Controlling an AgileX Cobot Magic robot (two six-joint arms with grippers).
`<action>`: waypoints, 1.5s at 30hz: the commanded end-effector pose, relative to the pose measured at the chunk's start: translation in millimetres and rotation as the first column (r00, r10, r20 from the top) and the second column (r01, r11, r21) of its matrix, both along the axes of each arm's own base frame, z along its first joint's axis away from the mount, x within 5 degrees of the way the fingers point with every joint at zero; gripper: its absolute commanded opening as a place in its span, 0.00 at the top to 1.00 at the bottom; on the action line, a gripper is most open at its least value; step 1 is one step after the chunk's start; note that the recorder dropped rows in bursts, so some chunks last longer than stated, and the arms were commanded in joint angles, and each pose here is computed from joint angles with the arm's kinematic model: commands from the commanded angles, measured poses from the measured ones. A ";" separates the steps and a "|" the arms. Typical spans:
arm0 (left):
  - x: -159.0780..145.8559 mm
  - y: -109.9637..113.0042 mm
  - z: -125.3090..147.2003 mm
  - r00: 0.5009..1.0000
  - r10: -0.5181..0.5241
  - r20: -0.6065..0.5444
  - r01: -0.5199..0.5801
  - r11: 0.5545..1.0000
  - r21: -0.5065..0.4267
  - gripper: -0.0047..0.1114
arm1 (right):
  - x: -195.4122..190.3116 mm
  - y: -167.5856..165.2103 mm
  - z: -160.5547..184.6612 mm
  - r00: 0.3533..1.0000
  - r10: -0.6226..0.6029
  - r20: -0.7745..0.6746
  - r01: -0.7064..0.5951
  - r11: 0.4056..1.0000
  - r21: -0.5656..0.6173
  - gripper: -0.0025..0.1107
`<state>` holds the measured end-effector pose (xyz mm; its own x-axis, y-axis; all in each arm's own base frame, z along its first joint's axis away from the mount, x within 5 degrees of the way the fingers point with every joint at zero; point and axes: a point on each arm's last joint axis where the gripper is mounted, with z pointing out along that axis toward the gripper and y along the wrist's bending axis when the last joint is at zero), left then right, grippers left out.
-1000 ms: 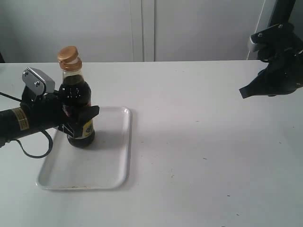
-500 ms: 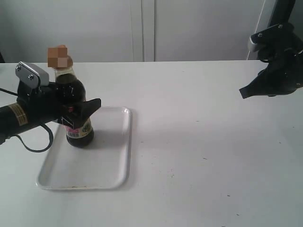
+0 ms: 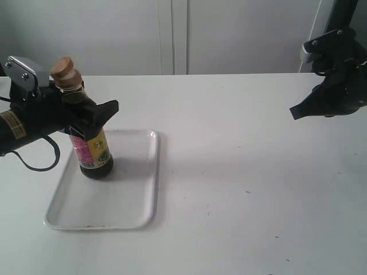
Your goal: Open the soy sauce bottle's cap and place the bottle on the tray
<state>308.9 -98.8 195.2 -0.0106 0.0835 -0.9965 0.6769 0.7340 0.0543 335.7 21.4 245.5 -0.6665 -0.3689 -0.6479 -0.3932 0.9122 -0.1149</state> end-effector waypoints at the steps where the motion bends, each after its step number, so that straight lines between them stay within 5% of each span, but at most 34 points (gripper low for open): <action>1: 0.0 2.9 14.2 0.999 0.033 0.042 -0.031 0.999 -0.037 0.12 | 0.2 -2.7 0.8 1.000 -0.008 0.004 0.008 1.000 -0.003 0.98; 29: -10.6 11.2 61.1 0.977 0.120 0.178 -0.101 0.988 -0.115 0.12 | 0.5 -2.9 1.0 1.000 -0.008 0.008 0.009 1.000 -0.006 0.98; 37: -12.3 14.2 111.0 0.929 0.160 0.333 -0.107 0.979 -0.174 0.13 | 0.6 -3.0 1.1 1.000 -0.009 0.010 0.009 1.000 -0.006 0.98; 42: -7.0 26.3 119.6 0.881 0.301 0.365 -0.279 0.954 -0.112 0.28 | 0.6 -3.0 1.1 1.000 -0.009 0.010 0.009 1.000 -0.006 0.98; 45: -5.1 34.5 121.3 0.842 0.375 0.388 -0.395 0.918 -0.030 0.50 | 0.5 -2.9 1.0 1.000 -0.009 0.008 0.009 1.000 -0.006 0.98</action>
<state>302.8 -72.2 311.8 0.3412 0.1125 -0.9332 0.3556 0.9036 0.2390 335.9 21.3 245.7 -0.6647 -0.3684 -0.6500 -0.3916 0.9127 -0.1168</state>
